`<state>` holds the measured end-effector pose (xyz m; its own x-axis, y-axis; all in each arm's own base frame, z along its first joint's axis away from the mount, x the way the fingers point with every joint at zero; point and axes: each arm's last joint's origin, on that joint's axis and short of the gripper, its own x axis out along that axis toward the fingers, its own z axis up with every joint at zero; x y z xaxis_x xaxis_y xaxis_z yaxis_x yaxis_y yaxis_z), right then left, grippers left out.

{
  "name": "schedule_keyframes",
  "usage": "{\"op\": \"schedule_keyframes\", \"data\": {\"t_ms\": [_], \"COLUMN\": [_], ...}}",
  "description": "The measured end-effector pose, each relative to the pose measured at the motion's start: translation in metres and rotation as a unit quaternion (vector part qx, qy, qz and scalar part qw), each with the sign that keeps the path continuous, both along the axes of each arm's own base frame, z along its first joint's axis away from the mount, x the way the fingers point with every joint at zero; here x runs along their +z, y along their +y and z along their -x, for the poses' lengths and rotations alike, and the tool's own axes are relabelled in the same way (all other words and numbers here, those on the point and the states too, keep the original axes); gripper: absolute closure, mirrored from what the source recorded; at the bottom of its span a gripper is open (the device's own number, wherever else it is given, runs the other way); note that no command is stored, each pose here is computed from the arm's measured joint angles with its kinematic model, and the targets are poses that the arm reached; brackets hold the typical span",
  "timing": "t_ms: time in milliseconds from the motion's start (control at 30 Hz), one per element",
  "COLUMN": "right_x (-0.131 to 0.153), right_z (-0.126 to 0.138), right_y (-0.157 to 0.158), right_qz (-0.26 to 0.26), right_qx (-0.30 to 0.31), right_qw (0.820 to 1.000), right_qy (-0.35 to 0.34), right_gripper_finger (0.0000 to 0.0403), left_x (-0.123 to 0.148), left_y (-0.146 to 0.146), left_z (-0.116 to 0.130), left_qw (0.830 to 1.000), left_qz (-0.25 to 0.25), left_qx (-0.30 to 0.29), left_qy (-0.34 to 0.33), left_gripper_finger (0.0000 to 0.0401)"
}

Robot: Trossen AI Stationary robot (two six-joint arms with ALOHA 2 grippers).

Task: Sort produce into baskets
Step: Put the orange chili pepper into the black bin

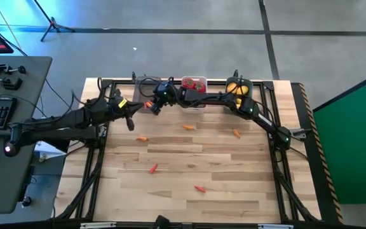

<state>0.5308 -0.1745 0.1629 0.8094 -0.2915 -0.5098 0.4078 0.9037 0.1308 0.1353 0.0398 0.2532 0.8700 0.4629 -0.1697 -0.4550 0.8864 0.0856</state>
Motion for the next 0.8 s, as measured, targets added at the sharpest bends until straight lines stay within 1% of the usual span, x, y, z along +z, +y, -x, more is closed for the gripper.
{"op": "schedule_keyframes", "data": {"t_ms": [67,133,167,233,333,433,500,600,700,800], "right_x": [-0.001,0.0,0.003,0.014,0.033,0.035,0.028,0.023,0.026,0.03], "right_z": [0.0,-0.001,-0.002,-0.002,0.0,0.009,0.02,0.043,0.074,0.108], "right_y": [0.004,0.009,0.012,0.017,0.023,0.023,0.026,0.035,0.051,0.071], "right_qz": [0.019,0.05,0.058,0.069,0.088,0.107,0.113,0.109,0.109,0.116], "right_qx": [-0.003,-0.003,0.004,0.013,0.023,0.008,-0.002,-0.011,-0.023,-0.035], "right_qw": [1.0,0.998,0.998,0.997,0.996,0.994,0.994,0.993,0.991,0.988], "right_qy": [0.014,0.027,0.03,0.022,0.004,-0.003,-0.007,-0.042,-0.078,-0.092], "right_gripper_finger": [0.0328,0.0376,0.0389,0.039,0.0399,0.0401,0.0402,0.0403,0.0403,0.0403], "left_x": [0.008,0.011,0.013,0.014,0.015,0.013,0.012,0.009,0.003,-0.006], "left_y": [0.0,-0.001,-0.001,-0.001,-0.002,-0.002,-0.003,-0.004,-0.004,-0.003], "left_z": [0.002,0.004,0.005,0.006,0.007,0.006,0.006,0.003,-0.001,-0.008], "left_qw": [1.0,0.998,0.997,0.994,0.99,0.986,0.984,0.981,0.974,0.964], "left_qz": [0.009,0.016,0.019,0.024,0.032,0.035,0.036,0.04,0.054,0.07], "left_qx": [0.001,0.001,0.001,0.0,0.0,-0.012,-0.026,-0.053,-0.072,-0.079], "left_qy": [0.017,0.053,0.071,0.105,0.14,0.162,0.17,0.185,0.207,0.245], "left_gripper_finger": [0.0401,0.0401,0.0401,0.0401,0.0401,0.0401,0.0401,0.0401,0.0401,0.0401]}}
